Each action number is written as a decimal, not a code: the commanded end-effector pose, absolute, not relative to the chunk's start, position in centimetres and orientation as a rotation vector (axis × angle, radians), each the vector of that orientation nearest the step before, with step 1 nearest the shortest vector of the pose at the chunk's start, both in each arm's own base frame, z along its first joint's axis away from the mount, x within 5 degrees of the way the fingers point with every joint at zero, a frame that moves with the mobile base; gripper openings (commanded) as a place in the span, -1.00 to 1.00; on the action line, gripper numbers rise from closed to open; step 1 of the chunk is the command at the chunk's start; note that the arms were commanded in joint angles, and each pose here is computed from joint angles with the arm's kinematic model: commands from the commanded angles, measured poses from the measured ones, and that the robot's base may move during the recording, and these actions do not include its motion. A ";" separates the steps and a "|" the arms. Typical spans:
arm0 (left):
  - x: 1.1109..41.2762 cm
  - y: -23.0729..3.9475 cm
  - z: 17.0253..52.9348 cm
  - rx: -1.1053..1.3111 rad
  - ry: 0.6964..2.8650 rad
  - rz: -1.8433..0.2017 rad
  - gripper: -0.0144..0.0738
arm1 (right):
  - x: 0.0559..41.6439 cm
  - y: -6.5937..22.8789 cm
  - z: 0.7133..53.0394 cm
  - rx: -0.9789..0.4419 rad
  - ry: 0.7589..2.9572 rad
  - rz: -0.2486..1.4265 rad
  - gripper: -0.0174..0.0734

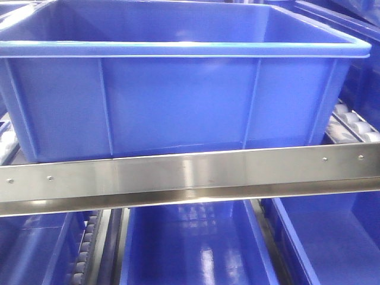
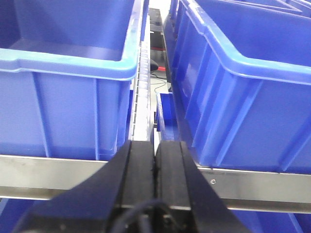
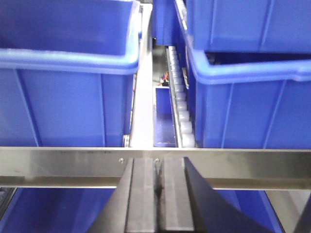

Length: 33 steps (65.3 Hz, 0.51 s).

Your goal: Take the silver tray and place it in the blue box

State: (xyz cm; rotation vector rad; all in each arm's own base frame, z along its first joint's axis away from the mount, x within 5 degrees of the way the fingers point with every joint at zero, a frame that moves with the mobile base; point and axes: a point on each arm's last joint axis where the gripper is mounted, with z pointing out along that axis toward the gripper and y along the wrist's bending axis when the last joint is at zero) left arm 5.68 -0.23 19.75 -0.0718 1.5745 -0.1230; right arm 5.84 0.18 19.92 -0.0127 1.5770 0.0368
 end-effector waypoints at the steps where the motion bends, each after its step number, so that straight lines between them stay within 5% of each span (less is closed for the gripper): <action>1: 5.5 -0.1 20.7 -0.087 1.463 -0.123 -0.91 | 5.5 0.1 20.6 -0.015 1.464 0.025 -0.51; 33: 5.5 -0.1 20.7 -0.086 1.470 -0.123 -0.91 | 5.5 0.1 20.5 -0.014 1.473 0.024 -0.51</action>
